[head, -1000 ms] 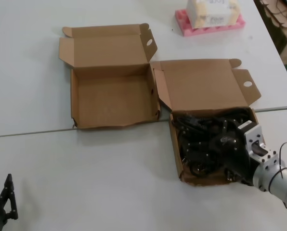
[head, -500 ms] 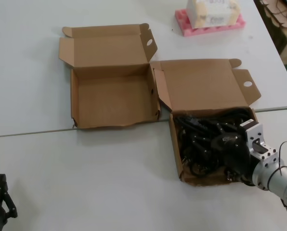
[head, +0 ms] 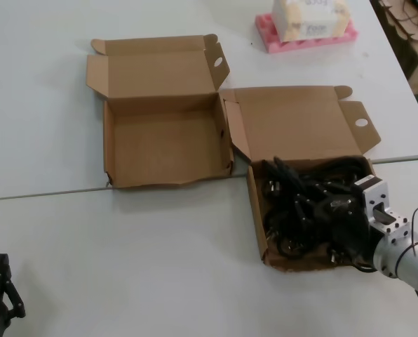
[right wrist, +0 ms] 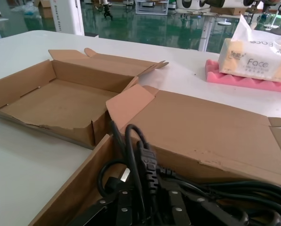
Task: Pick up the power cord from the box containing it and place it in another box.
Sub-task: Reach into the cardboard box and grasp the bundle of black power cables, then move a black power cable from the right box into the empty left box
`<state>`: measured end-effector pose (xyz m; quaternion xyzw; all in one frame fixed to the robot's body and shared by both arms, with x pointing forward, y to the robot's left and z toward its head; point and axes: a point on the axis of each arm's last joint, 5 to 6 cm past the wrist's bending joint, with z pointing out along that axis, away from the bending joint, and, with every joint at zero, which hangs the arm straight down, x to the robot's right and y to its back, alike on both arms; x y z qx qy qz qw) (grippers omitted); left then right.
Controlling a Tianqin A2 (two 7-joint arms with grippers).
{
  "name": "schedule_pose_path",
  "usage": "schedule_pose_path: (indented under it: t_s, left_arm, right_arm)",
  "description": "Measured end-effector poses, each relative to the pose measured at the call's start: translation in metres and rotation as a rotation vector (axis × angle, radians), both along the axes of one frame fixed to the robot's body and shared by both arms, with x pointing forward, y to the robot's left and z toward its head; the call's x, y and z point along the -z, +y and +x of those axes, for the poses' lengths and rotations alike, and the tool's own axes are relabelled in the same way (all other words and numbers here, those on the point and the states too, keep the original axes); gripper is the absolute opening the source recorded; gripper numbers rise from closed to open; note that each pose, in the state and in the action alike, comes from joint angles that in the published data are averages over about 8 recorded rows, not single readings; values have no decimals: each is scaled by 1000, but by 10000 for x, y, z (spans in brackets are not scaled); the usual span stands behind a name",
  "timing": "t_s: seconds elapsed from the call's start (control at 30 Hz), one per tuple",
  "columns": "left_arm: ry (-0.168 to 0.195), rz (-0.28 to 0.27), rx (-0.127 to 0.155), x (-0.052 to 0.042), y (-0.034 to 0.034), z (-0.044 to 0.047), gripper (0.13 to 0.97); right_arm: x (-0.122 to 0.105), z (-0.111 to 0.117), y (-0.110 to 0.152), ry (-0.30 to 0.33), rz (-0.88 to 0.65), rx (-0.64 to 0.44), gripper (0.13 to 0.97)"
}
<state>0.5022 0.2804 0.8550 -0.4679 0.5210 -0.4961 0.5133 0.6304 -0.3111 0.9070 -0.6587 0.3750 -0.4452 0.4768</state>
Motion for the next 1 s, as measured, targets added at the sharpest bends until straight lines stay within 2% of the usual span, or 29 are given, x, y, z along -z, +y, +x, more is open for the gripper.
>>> schedule_pose_path:
  t_s: [0.1, 0.37, 0.77, 0.9, 1.0]
  left_arm:
    - [0, 0, 0, 0, 0, 0, 163]
    - [0, 0, 0, 0, 0, 0, 163]
    - [0, 0, 0, 0, 0, 0, 163]
    - [0, 0, 0, 0, 0, 0, 163]
    - [0, 0, 0, 0, 0, 0, 163]
  right_arm:
    - [-17, -16, -21, -7, -6, 2, 237]
    - [-130, -93, -59, -49, -35, -5, 194]
    - [-688, -369, 57, -248, -216, -94, 183]
    - [-833, -368, 141, -294, -204, -112, 182]
    - [-894, -277, 248, -312, -140, -117, 182]
